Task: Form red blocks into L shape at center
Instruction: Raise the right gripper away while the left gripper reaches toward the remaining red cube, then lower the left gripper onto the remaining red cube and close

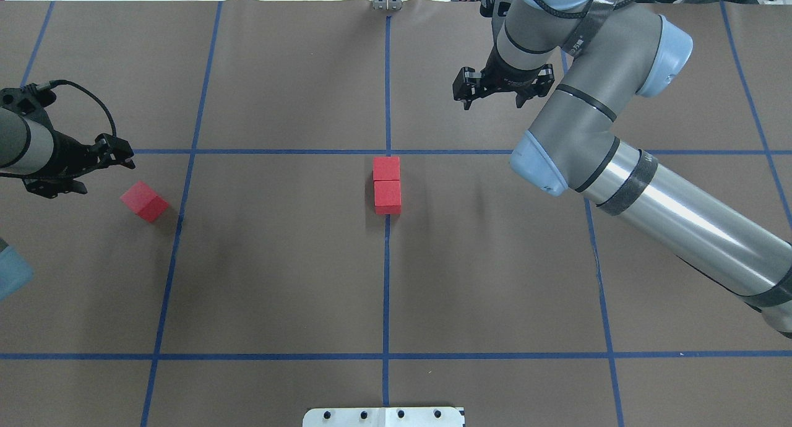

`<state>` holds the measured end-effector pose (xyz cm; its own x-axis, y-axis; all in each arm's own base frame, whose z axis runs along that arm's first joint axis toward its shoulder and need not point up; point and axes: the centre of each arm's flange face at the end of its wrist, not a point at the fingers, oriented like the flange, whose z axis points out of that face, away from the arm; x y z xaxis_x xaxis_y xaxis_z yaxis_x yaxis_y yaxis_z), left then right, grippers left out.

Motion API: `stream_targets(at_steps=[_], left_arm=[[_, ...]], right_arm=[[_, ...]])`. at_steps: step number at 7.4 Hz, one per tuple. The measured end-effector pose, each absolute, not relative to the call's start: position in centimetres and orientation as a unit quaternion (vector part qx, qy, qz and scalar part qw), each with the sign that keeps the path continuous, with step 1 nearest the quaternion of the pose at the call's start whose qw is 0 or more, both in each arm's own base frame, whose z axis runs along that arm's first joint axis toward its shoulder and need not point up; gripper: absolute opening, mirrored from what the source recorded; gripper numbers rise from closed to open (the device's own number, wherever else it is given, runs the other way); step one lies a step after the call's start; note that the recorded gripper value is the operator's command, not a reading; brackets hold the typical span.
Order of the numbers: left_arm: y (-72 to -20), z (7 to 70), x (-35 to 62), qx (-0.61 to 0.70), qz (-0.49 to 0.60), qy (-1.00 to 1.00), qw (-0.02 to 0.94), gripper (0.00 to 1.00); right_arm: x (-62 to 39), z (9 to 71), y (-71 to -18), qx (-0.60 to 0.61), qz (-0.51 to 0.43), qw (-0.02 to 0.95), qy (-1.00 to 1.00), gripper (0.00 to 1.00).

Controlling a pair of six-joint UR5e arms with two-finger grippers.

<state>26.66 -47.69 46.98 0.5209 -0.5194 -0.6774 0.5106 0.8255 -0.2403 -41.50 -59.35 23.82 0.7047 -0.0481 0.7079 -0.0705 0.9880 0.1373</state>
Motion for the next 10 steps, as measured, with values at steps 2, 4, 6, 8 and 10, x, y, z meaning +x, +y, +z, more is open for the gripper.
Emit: stream_targets(at_steps=[2,4,6,8,10], left_arm=[[-47.9,46.0,28.8,-0.021,-0.334,0.381,0.862,1.0],[-47.2,45.0,32.2,-0.022,-0.341,0.366,0.866,1.0],[-46.8,45.3,32.8,-0.021,-0.341,0.356,0.87,1.0],[-46.6,46.2,32.9,-0.022,-0.34,0.347,0.874,1.0],[-46.6,47.1,33.2,-0.025,-0.34,0.34,0.876,1.0]], right_arm=[[-41.5,23.8,-59.3,0.079,0.006,0.919,-0.385,0.99],[-41.5,24.1,-59.3,0.078,0.006,0.92,-0.384,0.99],[-41.4,24.4,-59.3,0.078,0.005,0.92,-0.383,0.99],[-41.5,24.7,-59.3,0.076,0.005,0.921,-0.382,0.99],[-41.6,24.8,-59.3,0.076,0.005,0.922,-0.381,0.99]])
